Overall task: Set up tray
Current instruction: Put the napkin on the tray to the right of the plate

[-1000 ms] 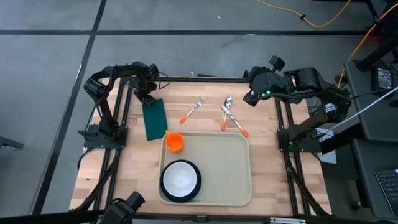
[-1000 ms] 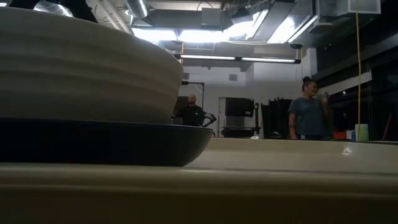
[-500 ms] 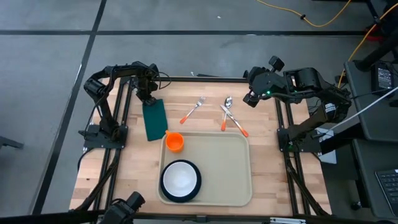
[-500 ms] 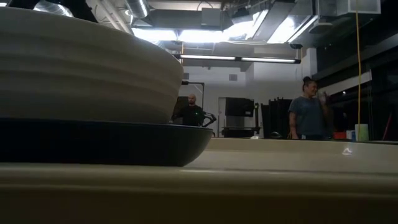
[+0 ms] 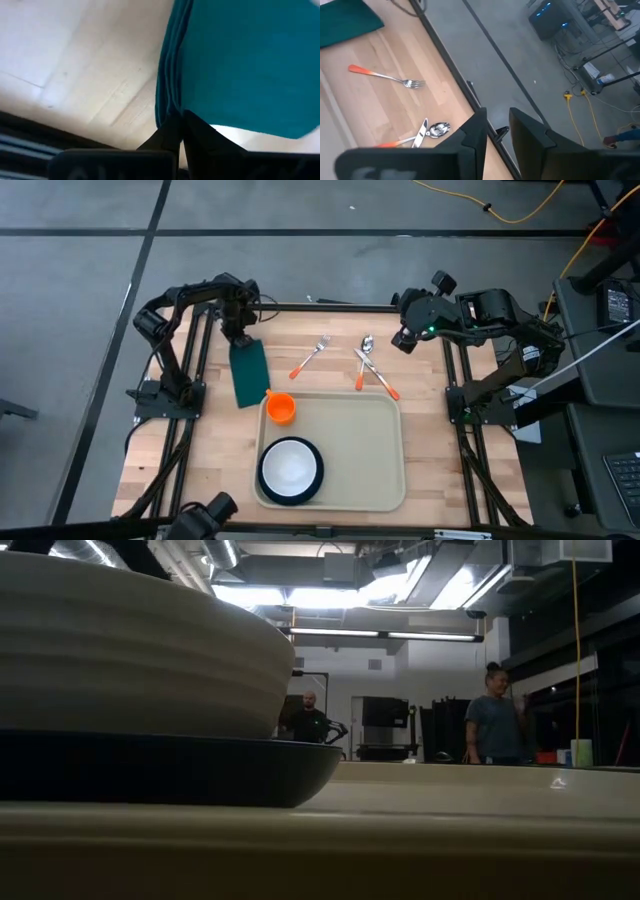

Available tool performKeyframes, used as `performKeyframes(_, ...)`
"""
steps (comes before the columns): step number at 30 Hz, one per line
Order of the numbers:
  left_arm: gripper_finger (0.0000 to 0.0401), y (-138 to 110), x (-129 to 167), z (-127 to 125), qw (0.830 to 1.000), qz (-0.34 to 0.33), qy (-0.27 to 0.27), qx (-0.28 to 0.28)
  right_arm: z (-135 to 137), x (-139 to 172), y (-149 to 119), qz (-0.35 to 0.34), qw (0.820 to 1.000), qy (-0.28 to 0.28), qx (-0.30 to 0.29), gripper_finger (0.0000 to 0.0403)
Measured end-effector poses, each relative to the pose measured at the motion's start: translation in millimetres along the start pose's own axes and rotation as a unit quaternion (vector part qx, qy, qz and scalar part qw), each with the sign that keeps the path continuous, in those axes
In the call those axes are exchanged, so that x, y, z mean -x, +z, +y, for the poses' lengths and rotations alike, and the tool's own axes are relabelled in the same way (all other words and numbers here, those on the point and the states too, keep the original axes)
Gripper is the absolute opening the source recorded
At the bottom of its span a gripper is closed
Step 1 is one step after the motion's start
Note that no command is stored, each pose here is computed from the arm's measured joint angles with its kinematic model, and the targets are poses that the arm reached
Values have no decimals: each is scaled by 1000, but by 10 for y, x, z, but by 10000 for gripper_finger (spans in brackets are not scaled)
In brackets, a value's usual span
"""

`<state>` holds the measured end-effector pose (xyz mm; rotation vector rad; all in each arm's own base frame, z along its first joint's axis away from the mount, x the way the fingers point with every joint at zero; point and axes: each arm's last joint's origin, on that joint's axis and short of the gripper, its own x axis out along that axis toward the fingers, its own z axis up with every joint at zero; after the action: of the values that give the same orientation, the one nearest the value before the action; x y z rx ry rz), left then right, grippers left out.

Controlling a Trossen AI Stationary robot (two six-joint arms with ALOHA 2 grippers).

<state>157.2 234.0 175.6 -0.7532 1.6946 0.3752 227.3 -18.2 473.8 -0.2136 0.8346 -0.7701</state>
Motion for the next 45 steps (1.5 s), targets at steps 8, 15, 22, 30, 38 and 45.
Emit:
performKeyframes(8,2,-47,675,-246,996,-75,48,-28,-2,1,-24,10,1000,3,9,87)
performKeyframes(15,2,-172,1323,-549,984,-136,100,-48,-1,2,-54,24,999,13,18,87)
performKeyframes(22,2,-319,1838,-937,966,-209,133,-78,-2,1,-62,28,999,12,22,87)
performKeyframes(30,1,-468,2139,-1369,943,-285,130,-114,8,0,-15,8,999,16,30,87)
performKeyframes(38,1,-616,2220,-1802,927,-319,110,-166,23,-21,179,-66,994,82,22,87)
performKeyframes(45,1,-817,2262,-2202,907,-343,89,-226,14,-200,305,-87,983,155,36,102)
